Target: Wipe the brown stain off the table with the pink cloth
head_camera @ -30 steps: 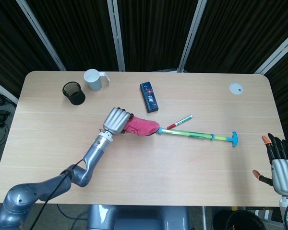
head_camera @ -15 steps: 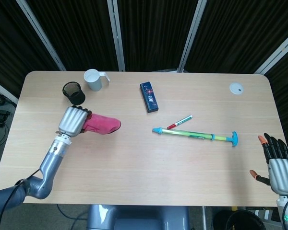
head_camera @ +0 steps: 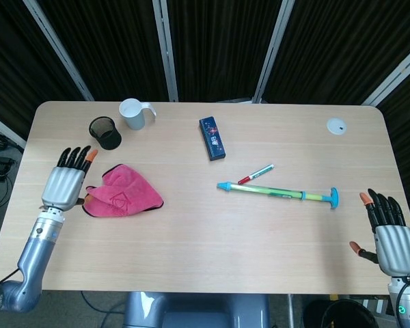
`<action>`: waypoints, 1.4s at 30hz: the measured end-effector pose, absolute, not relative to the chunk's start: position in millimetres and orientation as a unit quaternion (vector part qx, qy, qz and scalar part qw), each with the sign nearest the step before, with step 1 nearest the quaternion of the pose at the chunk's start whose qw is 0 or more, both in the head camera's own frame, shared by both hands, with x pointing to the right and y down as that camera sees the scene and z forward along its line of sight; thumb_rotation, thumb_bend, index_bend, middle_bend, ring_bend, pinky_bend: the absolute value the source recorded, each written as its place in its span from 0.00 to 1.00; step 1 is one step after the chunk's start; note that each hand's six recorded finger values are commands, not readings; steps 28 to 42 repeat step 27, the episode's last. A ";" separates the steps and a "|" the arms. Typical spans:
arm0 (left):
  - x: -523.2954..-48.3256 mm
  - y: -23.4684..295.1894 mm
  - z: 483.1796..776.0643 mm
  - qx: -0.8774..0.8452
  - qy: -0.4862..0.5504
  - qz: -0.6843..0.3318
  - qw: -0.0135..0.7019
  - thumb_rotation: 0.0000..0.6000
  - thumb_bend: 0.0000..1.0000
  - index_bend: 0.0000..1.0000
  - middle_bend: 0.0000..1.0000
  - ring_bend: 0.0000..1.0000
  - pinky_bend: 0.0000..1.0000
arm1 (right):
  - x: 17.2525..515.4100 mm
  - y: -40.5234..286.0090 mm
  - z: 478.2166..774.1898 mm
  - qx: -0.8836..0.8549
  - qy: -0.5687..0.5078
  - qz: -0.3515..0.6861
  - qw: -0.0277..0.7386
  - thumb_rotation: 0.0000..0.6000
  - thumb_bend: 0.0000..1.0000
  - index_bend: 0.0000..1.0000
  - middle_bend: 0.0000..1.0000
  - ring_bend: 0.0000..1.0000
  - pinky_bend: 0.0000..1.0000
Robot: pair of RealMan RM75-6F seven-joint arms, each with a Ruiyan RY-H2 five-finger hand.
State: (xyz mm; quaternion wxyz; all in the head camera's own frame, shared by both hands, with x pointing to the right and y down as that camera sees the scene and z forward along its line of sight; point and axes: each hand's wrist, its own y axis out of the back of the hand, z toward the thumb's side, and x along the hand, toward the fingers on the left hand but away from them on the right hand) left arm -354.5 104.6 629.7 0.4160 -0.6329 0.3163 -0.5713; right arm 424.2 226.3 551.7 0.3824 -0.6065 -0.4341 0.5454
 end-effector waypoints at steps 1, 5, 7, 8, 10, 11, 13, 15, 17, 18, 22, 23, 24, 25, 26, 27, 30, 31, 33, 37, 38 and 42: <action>-358.5 107.6 625.4 -0.632 0.326 -0.571 0.411 1.00 0.00 0.04 0.00 0.00 0.00 | 424.0 226.3 551.9 -0.607 -0.433 0.545 0.383 1.00 0.00 0.00 0.00 0.00 0.00; -384.9 129.4 604.8 -0.616 0.361 -0.575 0.400 1.00 0.00 0.01 0.00 0.00 0.00 | 423.2 225.9 552.3 -0.608 -0.432 0.543 0.385 1.00 0.00 0.00 0.00 0.00 0.00; -399.8 147.1 594.3 -0.606 0.375 -0.577 0.399 1.00 0.00 0.00 0.00 0.00 0.00 | 421.8 225.8 551.7 -0.610 -0.432 0.541 0.387 1.00 0.00 0.00 0.00 0.00 0.00; -405.1 154.8 590.0 -0.602 0.379 -0.577 0.401 1.00 0.00 0.00 0.00 0.00 0.00 | 421.0 225.7 551.2 -0.610 -0.431 0.539 0.390 1.00 0.00 0.00 0.00 0.00 0.00; -413.9 170.9 580.1 -0.598 0.387 -0.571 0.407 1.00 0.00 0.00 0.00 0.00 0.00 | 419.6 225.9 550.9 -0.610 -0.430 0.537 0.393 1.00 0.00 0.00 0.00 0.00 0.00; -416.5 177.3 575.8 -0.598 0.392 -0.567 0.408 1.00 0.00 0.00 0.00 0.00 0.00 | 418.5 226.2 550.9 -0.610 -0.429 0.537 0.394 1.00 0.00 0.00 0.00 0.00 0.00; -422.1 191.6 566.9 -0.601 0.404 -0.555 0.410 1.00 0.00 0.00 0.00 0.00 0.00 | 416.7 226.5 551.1 -0.611 -0.427 0.536 0.397 1.00 0.00 0.00 0.00 0.00 0.00; -429.7 206.1 561.4 -0.602 0.409 -0.549 0.411 1.00 0.00 0.00 0.00 0.00 0.00 | 414.7 226.4 551.1 -0.612 -0.427 0.533 0.399 1.00 0.00 0.00 0.00 0.00 0.00; -438.7 218.7 562.5 -0.603 0.401 -0.555 0.408 1.00 0.00 0.00 0.00 0.00 0.00 | 413.4 226.1 550.9 -0.613 -0.428 0.530 0.400 1.00 0.00 0.00 0.00 0.00 0.00; -443.7 225.5 564.8 -0.606 0.394 -0.562 0.403 1.00 0.00 0.00 0.00 0.00 0.00 | 413.0 226.0 551.0 -0.614 -0.428 0.529 0.400 1.00 0.00 0.00 0.00 0.00 0.00; -452.1 232.4 570.4 -0.610 0.382 -0.581 0.381 1.00 0.00 0.00 0.00 0.00 0.00 | 412.3 226.2 552.5 -0.615 -0.427 0.528 0.400 1.00 0.00 0.00 0.00 0.00 0.00; -453.1 232.8 570.5 -0.610 0.383 -0.583 0.377 1.00 0.00 0.00 0.00 0.00 0.00 | 412.3 226.4 552.6 -0.616 -0.426 0.528 0.400 1.00 0.00 0.00 0.00 0.00 0.00; -453.8 232.9 569.3 -0.609 0.385 -0.582 0.376 1.00 0.00 0.00 0.00 0.00 0.00 | 412.4 226.5 552.7 -0.616 -0.426 0.528 0.401 1.00 0.00 0.00 0.00 0.00 0.00; -453.8 232.9 567.6 -0.610 0.387 -0.579 0.378 1.00 0.00 0.00 0.00 0.00 0.00 | 412.9 226.5 552.7 -0.616 -0.427 0.528 0.400 1.00 0.00 0.00 0.00 0.00 0.00; -453.3 232.9 565.8 -0.611 0.389 -0.575 0.381 1.00 0.00 0.00 0.00 0.00 0.00 | 413.3 226.5 552.8 -0.616 -0.427 0.528 0.400 1.00 0.00 0.00 0.00 0.00 0.00; -452.3 233.3 563.5 -0.613 0.390 -0.570 0.384 1.00 0.00 0.00 0.00 0.00 0.00 | 413.7 226.6 552.9 -0.615 -0.427 0.529 0.399 1.00 0.00 0.00 0.00 0.00 0.00; -452.3 233.3 563.5 -0.613 0.390 -0.570 0.384 1.00 0.00 0.00 0.00 0.00 0.00 | 413.7 226.6 552.9 -0.615 -0.427 0.529 0.399 1.00 0.00 0.00 0.00 0.00 0.00; -452.3 233.3 563.5 -0.613 0.390 -0.570 0.384 1.00 0.00 0.00 0.00 0.00 0.00 | 413.7 226.6 552.9 -0.615 -0.427 0.529 0.399 1.00 0.00 0.00 0.00 0.00 0.00; -452.3 233.3 563.5 -0.613 0.390 -0.570 0.384 1.00 0.00 0.00 0.00 0.00 0.00 | 413.7 226.6 552.9 -0.615 -0.427 0.529 0.399 1.00 0.00 0.00 0.00 0.00 0.00; -452.3 233.3 563.5 -0.613 0.390 -0.570 0.384 1.00 0.00 0.00 0.00 0.00 0.00 | 413.7 226.6 552.9 -0.615 -0.427 0.529 0.399 1.00 0.00 0.00 0.00 0.00 0.00; -452.3 233.3 563.5 -0.613 0.390 -0.570 0.384 1.00 0.00 0.00 0.00 0.00 0.00 | 413.7 226.6 552.9 -0.615 -0.427 0.529 0.399 1.00 0.00 0.00 0.00 0.00 0.00; -452.3 233.3 563.5 -0.613 0.390 -0.570 0.384 1.00 0.00 0.00 0.00 0.00 0.00 | 413.7 226.6 552.9 -0.615 -0.427 0.529 0.399 1.00 0.00 0.00 0.00 0.00 0.00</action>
